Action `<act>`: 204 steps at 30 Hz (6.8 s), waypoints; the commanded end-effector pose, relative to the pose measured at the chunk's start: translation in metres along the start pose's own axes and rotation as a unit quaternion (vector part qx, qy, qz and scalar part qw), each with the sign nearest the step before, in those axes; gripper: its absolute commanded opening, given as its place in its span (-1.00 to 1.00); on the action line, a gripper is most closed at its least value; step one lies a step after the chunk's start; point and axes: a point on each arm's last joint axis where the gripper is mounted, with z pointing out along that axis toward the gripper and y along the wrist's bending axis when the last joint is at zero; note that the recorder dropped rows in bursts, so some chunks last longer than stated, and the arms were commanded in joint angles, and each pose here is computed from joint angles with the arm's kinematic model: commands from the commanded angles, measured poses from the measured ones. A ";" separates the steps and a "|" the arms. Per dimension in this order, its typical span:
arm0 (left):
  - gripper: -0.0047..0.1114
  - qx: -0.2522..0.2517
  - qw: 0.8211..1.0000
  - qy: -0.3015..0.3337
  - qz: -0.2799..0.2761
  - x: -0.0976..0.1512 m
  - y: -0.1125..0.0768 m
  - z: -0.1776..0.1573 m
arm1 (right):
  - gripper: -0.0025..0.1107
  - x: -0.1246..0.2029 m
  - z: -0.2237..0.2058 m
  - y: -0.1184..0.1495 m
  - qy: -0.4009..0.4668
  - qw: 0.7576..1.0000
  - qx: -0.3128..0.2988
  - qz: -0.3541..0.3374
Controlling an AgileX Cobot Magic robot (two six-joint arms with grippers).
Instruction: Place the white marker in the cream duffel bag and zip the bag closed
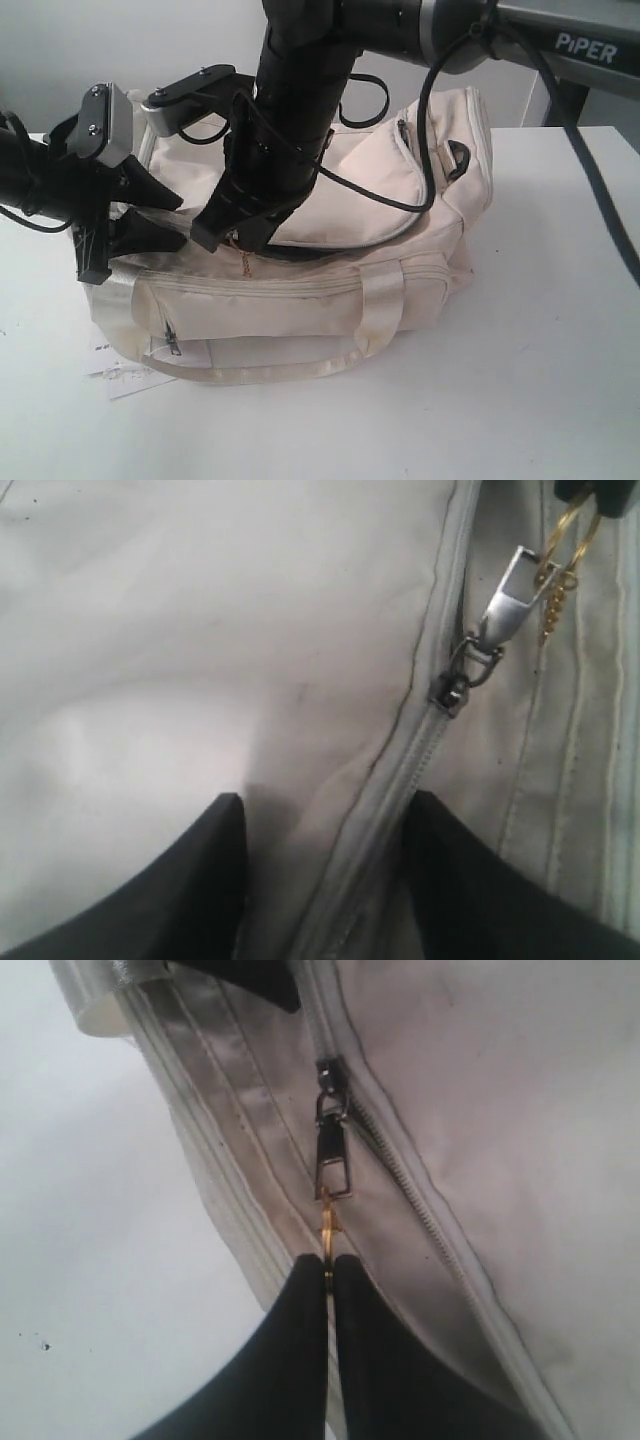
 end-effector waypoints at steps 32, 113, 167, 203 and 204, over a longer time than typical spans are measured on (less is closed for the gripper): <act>-0.92 0.032 0.999 -0.014 0.038 -0.001 -0.008 0.003 | -0.96 0.007 -0.007 -0.013 0.022 0.998 0.058 -0.019; -0.92 0.028 0.999 -0.012 0.025 -0.001 -0.007 0.003 | -0.96 0.040 -0.008 -0.045 0.053 0.996 0.064 0.031; -0.92 0.025 0.999 -0.013 0.024 -0.001 -0.007 0.003 | -0.96 0.055 -0.012 -0.066 0.067 0.993 0.083 0.054; 0.40 0.025 0.986 -0.114 -0.118 -0.049 -0.016 -0.034 | -0.96 0.064 -0.001 -0.065 0.060 0.994 0.018 0.091; 0.40 0.020 0.986 -0.113 -0.118 -0.049 -0.015 -0.034 | -0.96 0.064 -0.001 -0.065 0.060 0.994 0.018 0.090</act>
